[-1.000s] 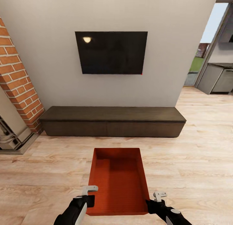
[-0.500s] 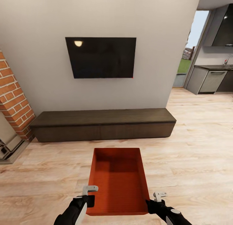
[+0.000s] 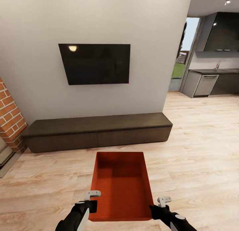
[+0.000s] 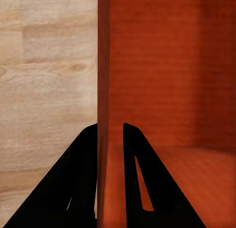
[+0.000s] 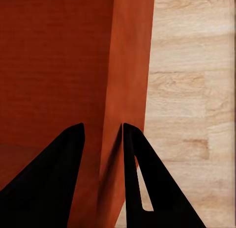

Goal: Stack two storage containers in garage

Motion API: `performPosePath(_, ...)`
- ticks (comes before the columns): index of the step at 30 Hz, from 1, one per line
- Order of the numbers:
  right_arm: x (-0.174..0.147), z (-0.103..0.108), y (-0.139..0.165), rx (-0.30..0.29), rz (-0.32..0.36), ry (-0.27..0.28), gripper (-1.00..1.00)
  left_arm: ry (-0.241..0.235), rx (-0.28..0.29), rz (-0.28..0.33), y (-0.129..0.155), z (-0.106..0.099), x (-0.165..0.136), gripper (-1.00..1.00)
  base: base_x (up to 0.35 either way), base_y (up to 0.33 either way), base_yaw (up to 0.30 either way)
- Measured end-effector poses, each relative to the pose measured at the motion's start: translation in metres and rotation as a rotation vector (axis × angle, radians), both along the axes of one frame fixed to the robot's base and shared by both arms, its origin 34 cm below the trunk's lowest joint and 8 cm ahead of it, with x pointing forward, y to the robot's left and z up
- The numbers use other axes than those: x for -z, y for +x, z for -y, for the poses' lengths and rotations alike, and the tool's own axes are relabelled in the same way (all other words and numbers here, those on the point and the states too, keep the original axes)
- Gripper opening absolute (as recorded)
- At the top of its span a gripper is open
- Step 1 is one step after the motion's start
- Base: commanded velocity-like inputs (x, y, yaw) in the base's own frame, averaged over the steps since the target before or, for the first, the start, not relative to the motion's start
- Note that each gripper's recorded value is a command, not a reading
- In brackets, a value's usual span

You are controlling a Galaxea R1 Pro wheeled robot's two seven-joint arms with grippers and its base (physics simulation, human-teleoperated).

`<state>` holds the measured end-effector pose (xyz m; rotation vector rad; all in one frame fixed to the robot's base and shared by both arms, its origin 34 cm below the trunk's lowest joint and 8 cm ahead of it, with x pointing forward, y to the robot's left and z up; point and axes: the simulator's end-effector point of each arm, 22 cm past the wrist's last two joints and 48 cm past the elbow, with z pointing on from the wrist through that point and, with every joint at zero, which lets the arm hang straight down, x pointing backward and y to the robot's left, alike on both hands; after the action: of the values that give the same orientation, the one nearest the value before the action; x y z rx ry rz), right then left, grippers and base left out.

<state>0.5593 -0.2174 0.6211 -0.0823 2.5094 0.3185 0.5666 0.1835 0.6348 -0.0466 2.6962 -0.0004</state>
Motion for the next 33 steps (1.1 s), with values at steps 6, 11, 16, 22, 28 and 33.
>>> performPosePath(6,-0.011,0.001,0.001,-0.001,0.008,0.000,-1.00,0.000,0.001,0.008,0.001,0.000,-0.011,-1.00,0.000,0.000,-0.137)
performPosePath(11,-0.021,0.001,0.003,0.000,0.016,0.000,-1.00,0.001,0.001,0.016,0.003,0.001,-0.021,-1.00,0.000,0.000,-0.136)
performPosePath(16,-0.030,0.001,0.004,0.000,0.022,0.000,-1.00,0.000,0.001,0.022,0.003,0.001,-0.030,-1.00,0.000,0.000,-0.136)
performPosePath(22,-0.041,0.001,0.005,0.000,0.031,0.000,-1.00,0.000,0.001,0.031,0.004,0.001,-0.041,-1.00,0.000,0.000,-0.136)
performPosePath(28,-0.052,0.001,0.006,0.000,0.039,0.000,-1.00,0.000,0.001,0.039,0.005,0.001,-0.052,-1.00,0.000,0.000,-0.134)
performPosePath(33,-0.060,0.001,0.007,0.000,0.047,0.000,-1.00,0.000,0.001,0.047,0.006,0.001,-0.061,-1.00,0.000,0.000,-0.130)
